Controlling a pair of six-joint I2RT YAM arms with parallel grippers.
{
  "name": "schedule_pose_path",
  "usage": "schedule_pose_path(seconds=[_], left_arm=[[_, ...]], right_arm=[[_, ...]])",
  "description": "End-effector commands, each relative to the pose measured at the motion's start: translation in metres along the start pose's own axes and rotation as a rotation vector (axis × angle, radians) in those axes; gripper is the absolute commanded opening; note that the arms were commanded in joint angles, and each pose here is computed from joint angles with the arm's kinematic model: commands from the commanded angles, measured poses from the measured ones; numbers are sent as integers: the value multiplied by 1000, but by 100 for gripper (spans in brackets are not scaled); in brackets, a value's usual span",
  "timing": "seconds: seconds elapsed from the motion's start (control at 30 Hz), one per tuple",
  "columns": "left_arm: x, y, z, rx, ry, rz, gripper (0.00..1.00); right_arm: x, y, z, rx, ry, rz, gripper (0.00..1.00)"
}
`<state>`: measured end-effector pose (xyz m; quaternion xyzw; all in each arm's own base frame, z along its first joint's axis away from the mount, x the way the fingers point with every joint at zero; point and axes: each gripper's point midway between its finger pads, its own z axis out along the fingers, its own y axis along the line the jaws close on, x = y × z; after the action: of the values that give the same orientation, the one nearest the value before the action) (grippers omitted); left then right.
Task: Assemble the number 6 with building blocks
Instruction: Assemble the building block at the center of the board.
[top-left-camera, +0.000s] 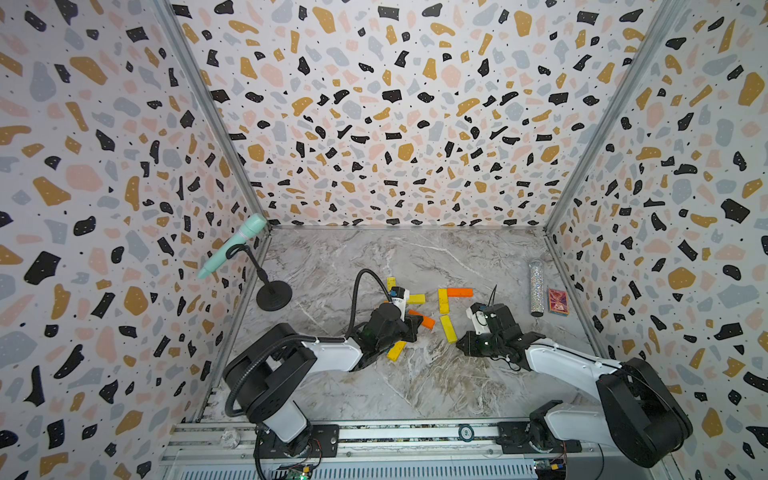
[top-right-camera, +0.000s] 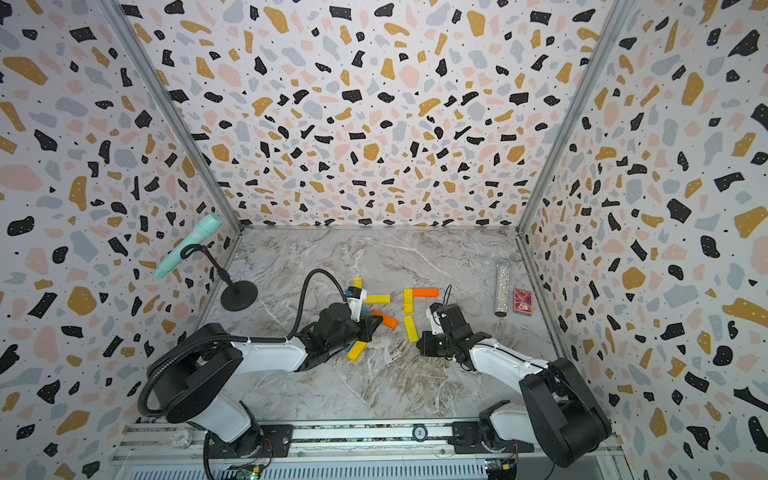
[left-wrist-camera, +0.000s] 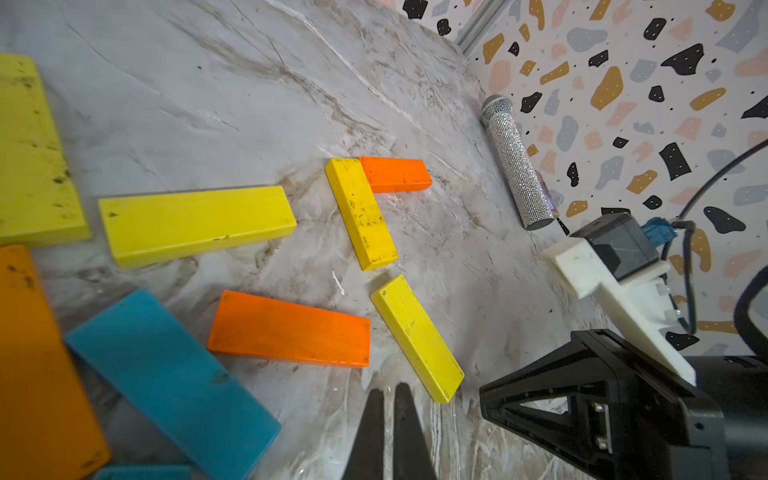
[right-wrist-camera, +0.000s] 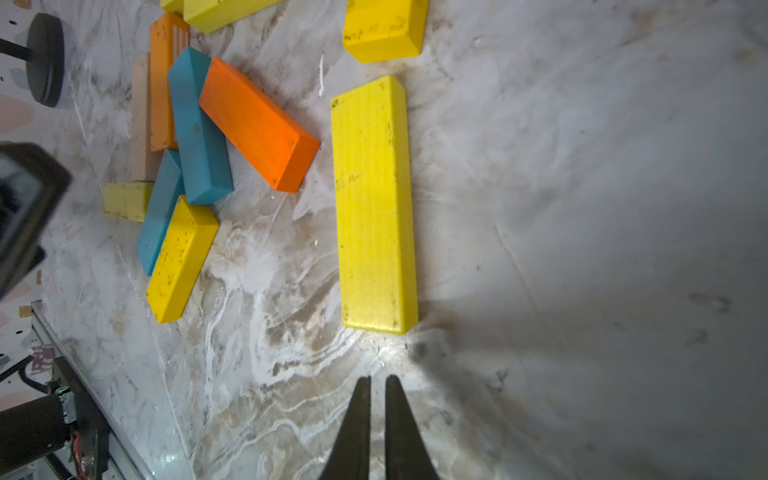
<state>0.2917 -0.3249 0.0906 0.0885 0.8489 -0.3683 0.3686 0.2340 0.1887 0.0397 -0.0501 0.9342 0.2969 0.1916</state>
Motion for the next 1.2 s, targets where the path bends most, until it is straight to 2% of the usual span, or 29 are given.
schedule_pose_path(seconds=[0.0,0.37,0.57,0.83,1.17], left_arm=[[-6,-21,12,53,-17,-8,0],[20,-25,39,38,89,19,0],[31,-12,48,-19,123,24,0],[36,-8,61,-55,162,81,0],[38,-2,68,-88,171,86,0]], right_arm=[[1,5,3,-42,10,-27,11],[9,-2,14,-40,40,-36,12],[8,-2,18,-49,35,-38,11],[10,-2,27,-61,42,-35,11],[7,2,32,-79,37,-45,10]])
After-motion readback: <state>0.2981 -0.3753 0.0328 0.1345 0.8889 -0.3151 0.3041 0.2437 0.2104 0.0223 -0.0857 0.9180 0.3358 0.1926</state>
